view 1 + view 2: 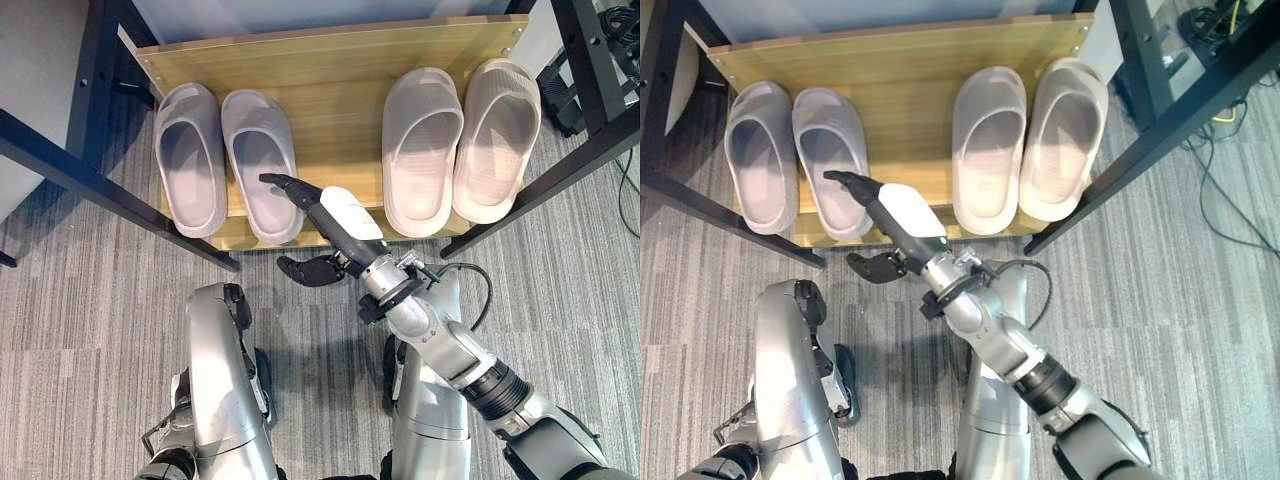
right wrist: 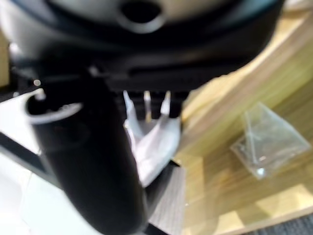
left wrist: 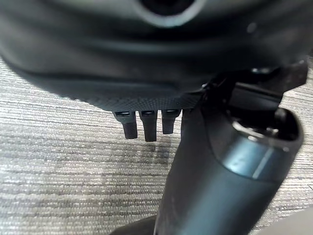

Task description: Arrange the slippers neatly on the shoe rack.

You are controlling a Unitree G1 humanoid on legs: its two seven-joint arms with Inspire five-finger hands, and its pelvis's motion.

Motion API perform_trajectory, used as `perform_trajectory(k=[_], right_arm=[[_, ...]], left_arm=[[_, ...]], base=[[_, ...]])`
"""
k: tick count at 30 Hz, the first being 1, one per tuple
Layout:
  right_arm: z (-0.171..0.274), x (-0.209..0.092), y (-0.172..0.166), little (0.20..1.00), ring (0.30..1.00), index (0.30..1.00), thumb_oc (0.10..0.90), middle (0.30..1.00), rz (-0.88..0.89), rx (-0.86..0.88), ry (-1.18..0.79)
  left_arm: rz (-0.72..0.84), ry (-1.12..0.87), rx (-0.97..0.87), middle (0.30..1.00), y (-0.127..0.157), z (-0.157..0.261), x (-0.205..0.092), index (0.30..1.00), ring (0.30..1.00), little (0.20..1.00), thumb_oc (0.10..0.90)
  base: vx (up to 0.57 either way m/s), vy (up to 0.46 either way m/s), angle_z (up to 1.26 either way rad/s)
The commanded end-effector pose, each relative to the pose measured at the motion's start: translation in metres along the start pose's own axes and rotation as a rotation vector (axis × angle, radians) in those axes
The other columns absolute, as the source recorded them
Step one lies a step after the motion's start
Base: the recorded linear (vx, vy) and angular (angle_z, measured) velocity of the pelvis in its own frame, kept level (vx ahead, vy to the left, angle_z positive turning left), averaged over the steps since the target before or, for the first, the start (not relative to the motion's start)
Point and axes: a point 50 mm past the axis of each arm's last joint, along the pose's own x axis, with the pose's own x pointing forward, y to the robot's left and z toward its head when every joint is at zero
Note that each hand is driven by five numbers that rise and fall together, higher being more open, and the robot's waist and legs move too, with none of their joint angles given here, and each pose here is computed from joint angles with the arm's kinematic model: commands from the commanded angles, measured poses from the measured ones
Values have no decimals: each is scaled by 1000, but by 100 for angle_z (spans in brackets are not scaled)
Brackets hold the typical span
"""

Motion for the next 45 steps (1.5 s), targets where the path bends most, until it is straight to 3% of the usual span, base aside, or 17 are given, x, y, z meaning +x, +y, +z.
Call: perform_trajectory(k=[1,16,20,25,37,43,45], right_arm=[[57,22,-17,900,900,900,800,900,-66,41,-296],[56,34,-44,900,900,900,800,900,-161,-56,-305],[61,20,-53,900,900,900,800,900,-218,-76,-337],[71,-7,-79,900,900,900,800,900,-402,-255,-391],[82,-24,-83,900,900,900,800,900,-488,-286,-443],[92,-51,-99,900,900,900,800,900,-589,-379,-501],[88,-85,-108,900,900,900,800,900,-647,-477,-471]], left_arm=[[4,-5,30,900,-7,-7,-3,900,900,900,800],[17,11,22,900,-2,-9,-2,900,900,900,800],[1,3,66,900,-7,-11,-4,900,900,900,800],[14,-31,60,900,-7,-3,-3,900,900,900,800],[-2,-35,96,900,-13,-8,-6,900,900,900,800],[16,-46,94,900,-8,-11,-7,900,900,900,800],[44,-118,66,900,-6,-4,-10,900,900,900,800]], base=[[0,0,0],[0,0,0],[0,0,0],[0,0,0],[-1,-2,-1],[0,0,0],[0,0,0]])
